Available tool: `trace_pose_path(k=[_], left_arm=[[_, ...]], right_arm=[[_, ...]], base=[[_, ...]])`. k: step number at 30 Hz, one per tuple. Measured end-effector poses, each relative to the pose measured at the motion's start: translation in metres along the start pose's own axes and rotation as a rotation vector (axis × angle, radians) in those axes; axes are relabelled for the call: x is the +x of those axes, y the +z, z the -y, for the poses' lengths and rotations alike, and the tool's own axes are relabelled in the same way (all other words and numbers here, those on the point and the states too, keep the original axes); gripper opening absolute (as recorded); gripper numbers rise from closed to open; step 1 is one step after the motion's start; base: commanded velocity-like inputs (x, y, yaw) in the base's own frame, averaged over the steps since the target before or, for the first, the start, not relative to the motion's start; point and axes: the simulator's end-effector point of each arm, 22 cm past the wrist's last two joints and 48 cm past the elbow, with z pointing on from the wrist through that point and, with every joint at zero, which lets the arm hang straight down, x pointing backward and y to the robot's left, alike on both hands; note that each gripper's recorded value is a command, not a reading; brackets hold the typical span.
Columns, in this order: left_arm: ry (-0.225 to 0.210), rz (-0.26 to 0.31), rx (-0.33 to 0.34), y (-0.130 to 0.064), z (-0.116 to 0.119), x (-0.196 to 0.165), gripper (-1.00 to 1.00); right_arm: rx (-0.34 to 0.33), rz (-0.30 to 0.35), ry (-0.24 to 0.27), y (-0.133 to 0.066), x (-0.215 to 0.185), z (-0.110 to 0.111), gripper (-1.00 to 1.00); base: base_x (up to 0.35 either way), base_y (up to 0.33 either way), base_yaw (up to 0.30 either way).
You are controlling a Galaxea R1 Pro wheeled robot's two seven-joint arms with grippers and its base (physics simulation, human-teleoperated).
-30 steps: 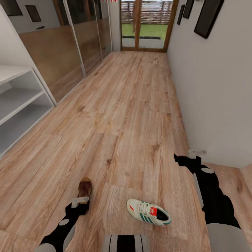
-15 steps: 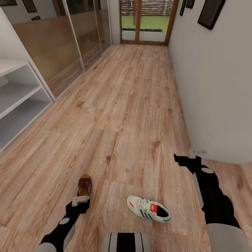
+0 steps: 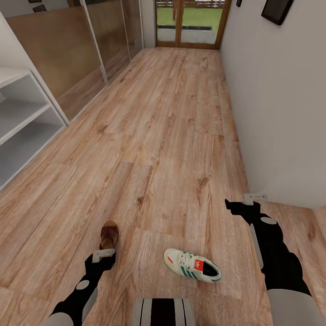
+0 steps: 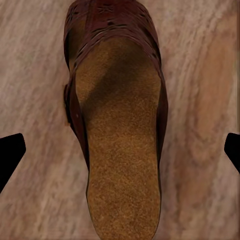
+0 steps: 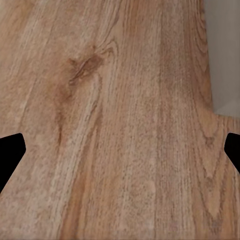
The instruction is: Pick up the two gym shoes and the two sandals from the corridor floor and place them onto the hallstand (shoe rack) in the corridor, making sure they are on the rack and not on the floor. Arrange them so the two gym shoes are next to each other and the two sandals are next to each other.
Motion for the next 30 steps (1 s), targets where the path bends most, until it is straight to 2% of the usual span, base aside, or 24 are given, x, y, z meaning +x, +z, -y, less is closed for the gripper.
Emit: trace_pose_path(k=[10,22,30], left_arm=[[0.001,0.016,0.000,0.002,0.000,-0.004,1.00],[0.010,-0.045,-0.009,0.010,-0.006,0.033,1.00],[0.010,-0.049,-0.012,0.011,-0.007,0.035,1.00]], right_arm=[[-0.001,-0.005,-0.001,0.001,0.003,0.000,1.00],[-0.002,-0.071,-0.011,0.021,0.042,-0.004,1.00],[0.000,-0.074,-0.014,0.022,0.044,-0.003,1.00]], base=[[0.000,0.000,0.000],[0.000,0.000,0.000],[0.000,0.000,0.000]])
